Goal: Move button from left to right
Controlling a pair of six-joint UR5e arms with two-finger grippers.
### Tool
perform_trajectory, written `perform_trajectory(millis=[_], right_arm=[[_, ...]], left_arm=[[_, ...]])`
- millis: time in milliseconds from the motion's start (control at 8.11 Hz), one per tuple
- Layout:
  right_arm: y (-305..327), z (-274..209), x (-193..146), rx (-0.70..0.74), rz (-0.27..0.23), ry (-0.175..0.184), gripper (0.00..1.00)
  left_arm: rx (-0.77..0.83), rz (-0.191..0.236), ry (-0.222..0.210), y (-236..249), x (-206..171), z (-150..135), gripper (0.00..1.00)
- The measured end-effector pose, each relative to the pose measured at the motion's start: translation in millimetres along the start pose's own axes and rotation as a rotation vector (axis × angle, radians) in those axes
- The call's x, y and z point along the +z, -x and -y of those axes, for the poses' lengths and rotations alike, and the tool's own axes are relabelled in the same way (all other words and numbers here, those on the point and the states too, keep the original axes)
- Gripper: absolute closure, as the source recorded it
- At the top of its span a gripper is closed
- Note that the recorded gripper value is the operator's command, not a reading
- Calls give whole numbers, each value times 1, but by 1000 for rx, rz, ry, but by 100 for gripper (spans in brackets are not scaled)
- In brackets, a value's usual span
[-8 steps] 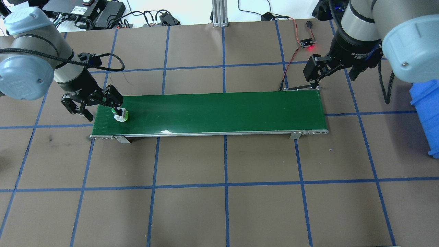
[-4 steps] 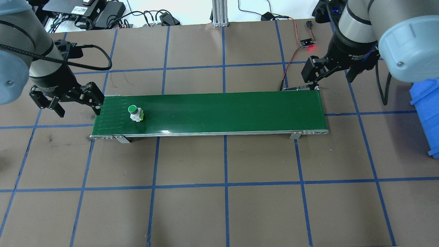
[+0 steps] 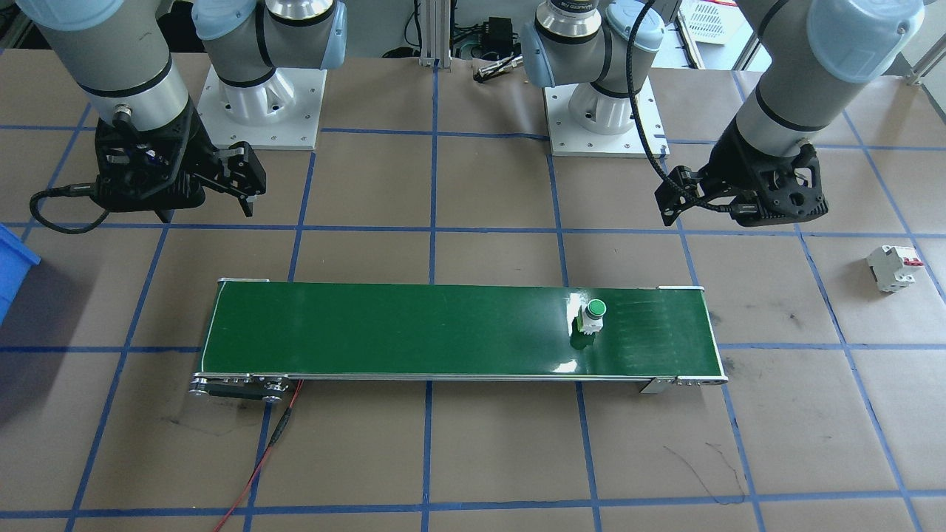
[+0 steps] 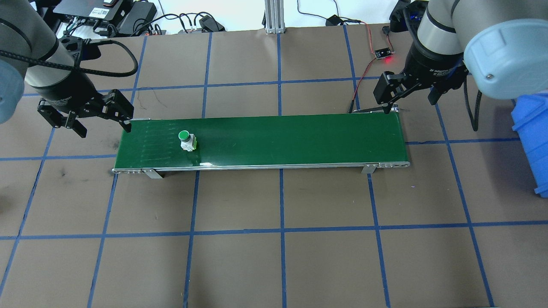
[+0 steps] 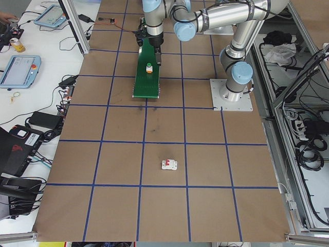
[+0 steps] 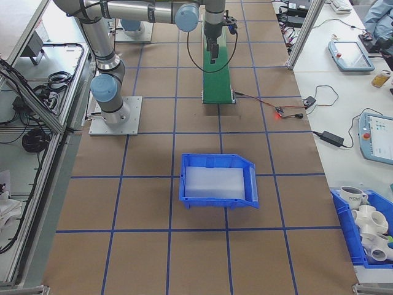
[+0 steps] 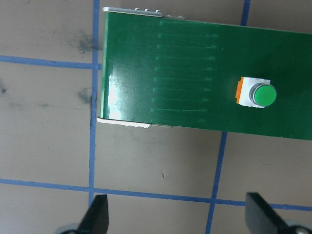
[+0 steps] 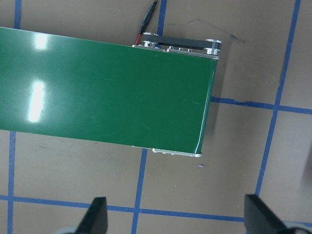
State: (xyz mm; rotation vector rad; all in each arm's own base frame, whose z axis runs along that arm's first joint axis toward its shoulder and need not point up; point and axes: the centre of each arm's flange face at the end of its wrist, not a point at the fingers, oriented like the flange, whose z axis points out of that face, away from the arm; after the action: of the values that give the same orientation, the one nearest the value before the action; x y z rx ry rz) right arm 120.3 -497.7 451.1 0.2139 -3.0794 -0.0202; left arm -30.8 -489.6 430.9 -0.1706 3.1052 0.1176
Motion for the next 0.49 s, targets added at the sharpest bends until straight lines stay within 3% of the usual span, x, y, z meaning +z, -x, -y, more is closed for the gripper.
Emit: perform_trajectory(millis=[247,494], right_arm=[[-1,3,3,4,-1,5,0],[-4,7,7,9,-1,11,0]], left_arm=[[35,-31,-8,-22,-2,-2,0],[95,-32,-10,-51,0,-6,0]])
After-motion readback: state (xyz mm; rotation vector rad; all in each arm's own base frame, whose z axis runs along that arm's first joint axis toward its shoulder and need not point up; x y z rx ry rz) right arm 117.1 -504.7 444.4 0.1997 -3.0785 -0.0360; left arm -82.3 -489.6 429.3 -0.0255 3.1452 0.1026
